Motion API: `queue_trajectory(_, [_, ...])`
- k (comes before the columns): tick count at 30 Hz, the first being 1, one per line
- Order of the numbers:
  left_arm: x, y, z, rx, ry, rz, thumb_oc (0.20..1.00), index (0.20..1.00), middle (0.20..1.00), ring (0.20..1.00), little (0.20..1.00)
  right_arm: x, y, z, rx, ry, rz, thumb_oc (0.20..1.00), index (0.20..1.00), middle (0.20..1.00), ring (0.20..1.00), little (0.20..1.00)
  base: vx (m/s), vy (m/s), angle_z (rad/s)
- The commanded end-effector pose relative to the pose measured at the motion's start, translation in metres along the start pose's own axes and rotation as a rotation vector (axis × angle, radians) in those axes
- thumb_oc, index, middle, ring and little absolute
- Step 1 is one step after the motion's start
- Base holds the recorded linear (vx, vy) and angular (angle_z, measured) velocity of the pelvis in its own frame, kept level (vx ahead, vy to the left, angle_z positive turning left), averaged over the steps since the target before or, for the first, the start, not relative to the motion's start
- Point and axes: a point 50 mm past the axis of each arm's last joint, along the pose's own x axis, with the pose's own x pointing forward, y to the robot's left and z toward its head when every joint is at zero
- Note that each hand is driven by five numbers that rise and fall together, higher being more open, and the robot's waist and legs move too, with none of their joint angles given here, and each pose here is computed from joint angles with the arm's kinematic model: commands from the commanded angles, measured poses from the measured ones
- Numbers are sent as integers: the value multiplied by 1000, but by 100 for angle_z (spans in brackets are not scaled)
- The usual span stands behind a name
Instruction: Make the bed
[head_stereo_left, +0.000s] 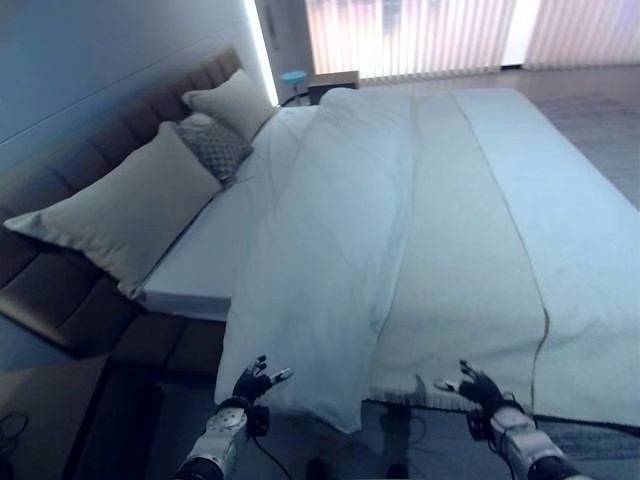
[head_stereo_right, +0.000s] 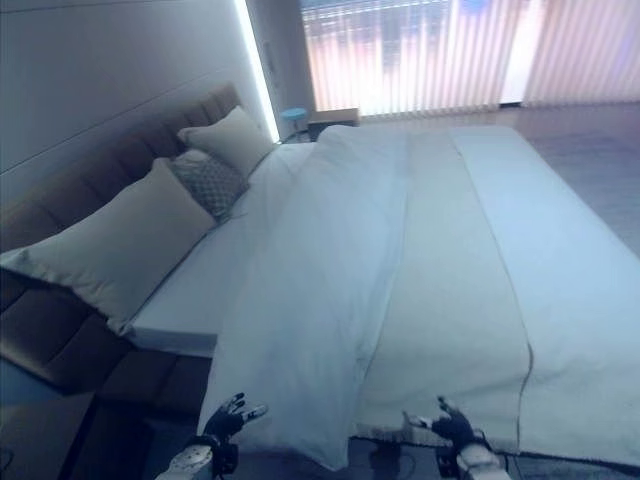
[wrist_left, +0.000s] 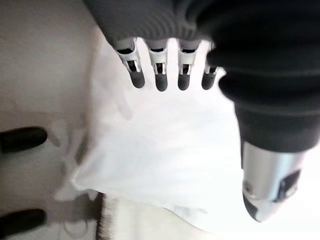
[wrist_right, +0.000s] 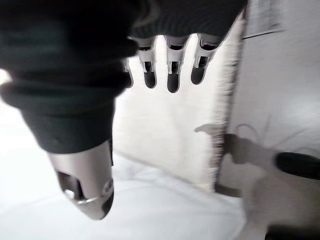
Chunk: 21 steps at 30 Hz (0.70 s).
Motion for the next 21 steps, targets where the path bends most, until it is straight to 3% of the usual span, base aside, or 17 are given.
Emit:
queue_trajectory(1, [4,7,49,-53,-176,-43,1000,1000,1000,1000,1000,5,7,69,7,-251,70,1000,1000,1000,1000,1000,218,74,-23])
queue_trajectory(4, [6,1,97,-54,-324,-105,1000,1000,1000,1000,1000,-4,24,125,29,-446,169,1000,1000,1000,1000,1000,249,141,9])
queue_trajectory(10, [4,-12,151,-74,-473,-182,1000,1000,1000,1000,1000,-16,52,183,100,-607,301,1000,1000,1000,1000,1000,180,123,-23])
queue_trajectory(12, [-1,-15,199,-127,-591,-212,1000,1000,1000,1000,1000,-30,68,233,233,-721,386,1000,1000,1000,1000,1000,84,205,-22])
queue_trajectory(16, [-8,-20,239,-194,-677,-266,1000,1000,1000,1000,1000,-46,78,274,335,-807,471,1000,1000,1000,1000,1000,67,166,2])
queue_trajectory(21, [-18,-43,288,-346,-743,-429,1000,1000,1000,1000,1000,-73,100,324,607,-863,703,1000,1000,1000,1000,1000,61,28,-19])
